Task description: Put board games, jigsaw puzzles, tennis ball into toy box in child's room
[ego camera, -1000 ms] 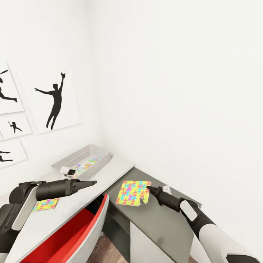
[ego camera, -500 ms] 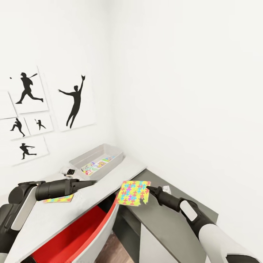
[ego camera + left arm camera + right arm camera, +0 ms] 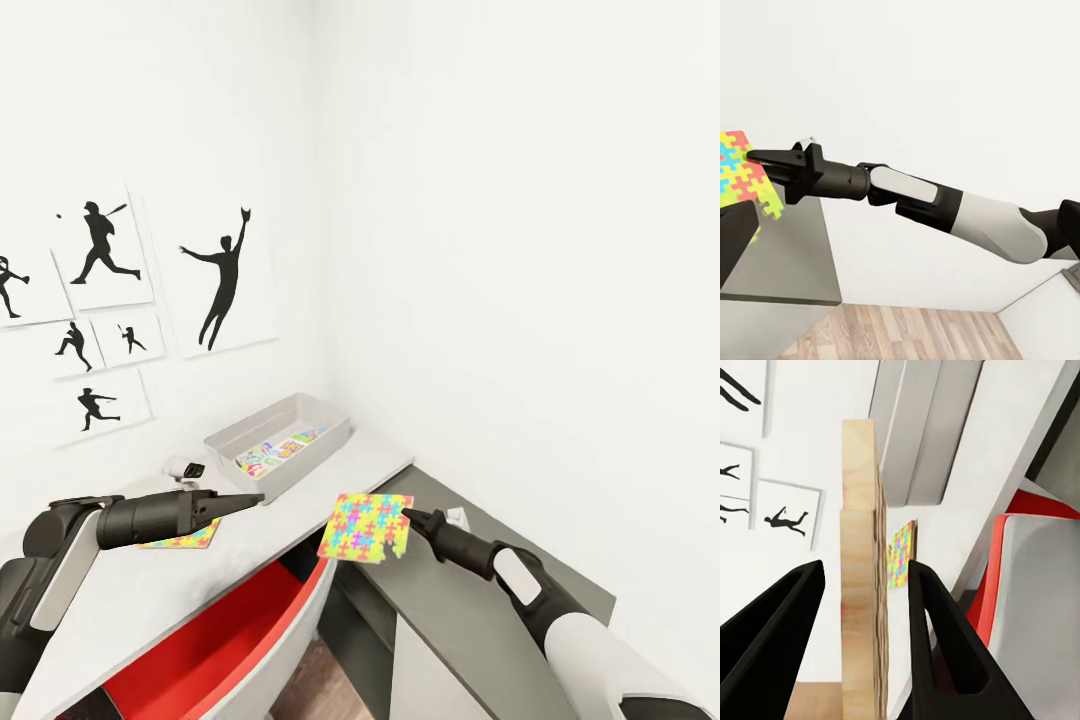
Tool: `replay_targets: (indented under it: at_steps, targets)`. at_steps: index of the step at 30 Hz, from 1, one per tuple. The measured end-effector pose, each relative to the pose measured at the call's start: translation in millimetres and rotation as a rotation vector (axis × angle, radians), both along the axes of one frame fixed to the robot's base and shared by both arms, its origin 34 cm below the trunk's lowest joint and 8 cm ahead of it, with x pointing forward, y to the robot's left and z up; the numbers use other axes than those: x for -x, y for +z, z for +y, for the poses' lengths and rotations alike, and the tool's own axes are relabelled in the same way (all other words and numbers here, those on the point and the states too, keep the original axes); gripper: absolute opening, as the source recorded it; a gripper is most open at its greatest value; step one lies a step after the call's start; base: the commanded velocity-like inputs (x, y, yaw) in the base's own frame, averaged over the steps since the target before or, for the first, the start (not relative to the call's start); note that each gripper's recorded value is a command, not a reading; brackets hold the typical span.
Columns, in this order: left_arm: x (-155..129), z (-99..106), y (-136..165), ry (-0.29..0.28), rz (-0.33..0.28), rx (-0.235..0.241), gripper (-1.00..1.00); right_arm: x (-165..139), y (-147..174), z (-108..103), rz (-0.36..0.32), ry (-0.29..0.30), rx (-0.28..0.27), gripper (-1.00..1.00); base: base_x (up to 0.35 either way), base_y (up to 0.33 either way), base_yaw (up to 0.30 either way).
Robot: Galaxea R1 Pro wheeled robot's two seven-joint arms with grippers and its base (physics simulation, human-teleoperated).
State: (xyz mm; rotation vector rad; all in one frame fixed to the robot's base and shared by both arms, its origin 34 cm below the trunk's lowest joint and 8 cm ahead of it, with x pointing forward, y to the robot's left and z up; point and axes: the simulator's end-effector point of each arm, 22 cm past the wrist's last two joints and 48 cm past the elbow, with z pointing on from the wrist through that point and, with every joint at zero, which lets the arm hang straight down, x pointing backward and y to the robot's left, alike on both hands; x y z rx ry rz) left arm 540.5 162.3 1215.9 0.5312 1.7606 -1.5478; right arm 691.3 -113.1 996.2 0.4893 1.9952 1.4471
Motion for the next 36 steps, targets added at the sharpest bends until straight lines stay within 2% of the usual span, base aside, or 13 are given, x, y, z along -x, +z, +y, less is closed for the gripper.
replay_targets:
  at_steps: [29, 36]
  targets:
    - [0.1, -0.4, 0.1, 0.0, 0.0, 0.001, 1.0, -2.9, 1.5, -4.2, -0.005, -0.022, -0.01, -1.0, 0.0, 0.0, 0.001]
    - [0.5, 0.6, 1.5, -0.001, -0.003, 0.006, 1.0, -3.6, 1.3, -5.2, -0.009, -0.028, -0.008, -1.0, 0.0, 0.0, 0.215]
